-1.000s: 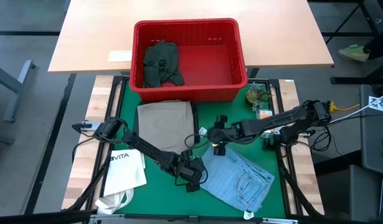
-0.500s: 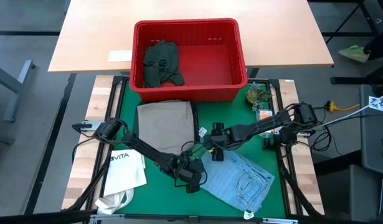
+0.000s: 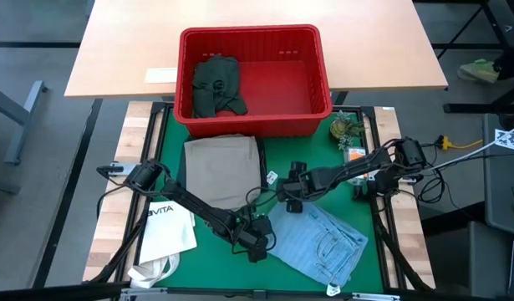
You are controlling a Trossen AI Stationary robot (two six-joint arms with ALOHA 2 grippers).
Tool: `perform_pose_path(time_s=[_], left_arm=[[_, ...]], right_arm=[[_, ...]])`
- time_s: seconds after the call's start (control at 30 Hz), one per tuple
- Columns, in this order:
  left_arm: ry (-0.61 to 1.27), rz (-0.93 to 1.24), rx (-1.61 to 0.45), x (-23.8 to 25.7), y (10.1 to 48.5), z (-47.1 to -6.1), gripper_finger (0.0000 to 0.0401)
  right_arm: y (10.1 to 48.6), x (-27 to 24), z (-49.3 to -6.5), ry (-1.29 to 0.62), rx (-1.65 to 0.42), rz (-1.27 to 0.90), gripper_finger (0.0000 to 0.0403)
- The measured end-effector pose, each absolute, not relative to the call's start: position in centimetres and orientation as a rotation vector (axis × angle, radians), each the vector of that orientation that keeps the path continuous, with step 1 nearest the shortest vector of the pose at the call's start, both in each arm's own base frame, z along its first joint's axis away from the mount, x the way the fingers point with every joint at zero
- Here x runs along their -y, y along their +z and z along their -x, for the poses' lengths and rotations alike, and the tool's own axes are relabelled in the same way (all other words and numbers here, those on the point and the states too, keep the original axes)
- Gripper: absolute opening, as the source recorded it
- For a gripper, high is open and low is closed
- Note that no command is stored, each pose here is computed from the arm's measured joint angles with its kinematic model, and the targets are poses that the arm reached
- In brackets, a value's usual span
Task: Fold Laundry from Bin
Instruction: Fold the light blue pants
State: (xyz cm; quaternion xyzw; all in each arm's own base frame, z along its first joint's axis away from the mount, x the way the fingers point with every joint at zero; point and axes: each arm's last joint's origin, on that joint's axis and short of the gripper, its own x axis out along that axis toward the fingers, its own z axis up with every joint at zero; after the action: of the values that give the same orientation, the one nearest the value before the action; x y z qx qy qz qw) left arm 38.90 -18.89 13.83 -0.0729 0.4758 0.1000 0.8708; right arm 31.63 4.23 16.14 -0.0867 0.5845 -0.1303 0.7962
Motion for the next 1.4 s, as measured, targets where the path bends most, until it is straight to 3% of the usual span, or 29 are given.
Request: perform_pose_path(time_s=[0.47, 0.73, 1.03, 1.4], left_arm=[[0.2, 0.152, -1.001, 19.2, 13.8, -38.7, 0.0], [0.205, 0.158, -0.988, 19.3, 13.8, -38.7, 0.0], [0.172, 0.167, -0.98, 19.7, 14.6, -39.1, 0.0], [0.157, 0.146, -0.96, 20.0, 15.2, -39.3, 0.0]], right_arm=[[16.1, -0.2, -31.5, -0.387, -1.315, 0.136, 0.0232], [16.9, -0.4, -32.2, -0.213, -1.32, 0.118, 0.0232], [20.9, -2.6, -34.1, -0.115, -1.251, 0.186, 0.0232], [27.4, -3.9, -33.4, -0.246, -1.354, 0.41, 0.0232]])
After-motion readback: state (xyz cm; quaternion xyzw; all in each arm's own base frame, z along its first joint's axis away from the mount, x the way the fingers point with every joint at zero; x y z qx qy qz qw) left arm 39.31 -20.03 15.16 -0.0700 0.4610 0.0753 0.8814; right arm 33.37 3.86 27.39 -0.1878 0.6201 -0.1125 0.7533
